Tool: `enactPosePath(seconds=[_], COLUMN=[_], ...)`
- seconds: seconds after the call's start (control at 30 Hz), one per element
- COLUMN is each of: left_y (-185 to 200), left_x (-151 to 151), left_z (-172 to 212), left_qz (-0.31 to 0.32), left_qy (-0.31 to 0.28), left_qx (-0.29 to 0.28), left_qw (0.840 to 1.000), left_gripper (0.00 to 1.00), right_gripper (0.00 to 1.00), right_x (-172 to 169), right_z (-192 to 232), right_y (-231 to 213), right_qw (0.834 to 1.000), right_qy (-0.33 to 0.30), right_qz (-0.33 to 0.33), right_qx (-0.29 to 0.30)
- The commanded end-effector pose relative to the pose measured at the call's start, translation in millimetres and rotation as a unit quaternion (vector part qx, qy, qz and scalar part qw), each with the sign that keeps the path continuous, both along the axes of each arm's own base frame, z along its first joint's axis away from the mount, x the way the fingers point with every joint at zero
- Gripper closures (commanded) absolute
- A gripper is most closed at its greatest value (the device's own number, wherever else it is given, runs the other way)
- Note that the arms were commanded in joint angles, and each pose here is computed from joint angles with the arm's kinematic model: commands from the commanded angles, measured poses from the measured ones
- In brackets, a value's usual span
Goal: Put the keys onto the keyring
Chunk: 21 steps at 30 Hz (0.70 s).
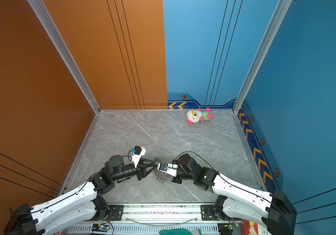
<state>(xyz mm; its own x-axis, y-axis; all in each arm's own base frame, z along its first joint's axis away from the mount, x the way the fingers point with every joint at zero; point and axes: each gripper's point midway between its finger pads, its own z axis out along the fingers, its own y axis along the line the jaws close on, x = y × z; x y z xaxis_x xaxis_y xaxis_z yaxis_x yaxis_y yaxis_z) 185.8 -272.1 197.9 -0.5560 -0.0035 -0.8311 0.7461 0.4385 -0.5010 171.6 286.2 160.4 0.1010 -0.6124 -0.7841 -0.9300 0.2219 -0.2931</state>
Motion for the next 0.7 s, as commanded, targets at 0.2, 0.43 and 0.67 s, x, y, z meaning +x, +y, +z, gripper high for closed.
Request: enactPosePath(seconds=[0.2, 0.43, 0.67], left_y=[-27, -16, -15], left_x=[-3, 1, -2], left_z=[-5, -20, -25], left_qz=[-0.005, 0.019, 0.014], left_qy=[0.109, 0.112, 0.122], left_qx=[0.01, 0.085, 0.117], left_qw=[0.994, 0.99, 0.986], left_gripper=[0.69, 0.72, 0.69], right_gripper=[1.0, 1.0, 1.0], right_x=[2, 1, 3], right_z=[-3, -5, -6], right_y=[8, 8, 9], right_qw=[1.0, 1.0, 0.999], right_qy=[-0.03, -0.031, -0.038], right_qz=[0.0, 0.0, -0.003], right_qx=[-0.002, -0.004, -0.01])
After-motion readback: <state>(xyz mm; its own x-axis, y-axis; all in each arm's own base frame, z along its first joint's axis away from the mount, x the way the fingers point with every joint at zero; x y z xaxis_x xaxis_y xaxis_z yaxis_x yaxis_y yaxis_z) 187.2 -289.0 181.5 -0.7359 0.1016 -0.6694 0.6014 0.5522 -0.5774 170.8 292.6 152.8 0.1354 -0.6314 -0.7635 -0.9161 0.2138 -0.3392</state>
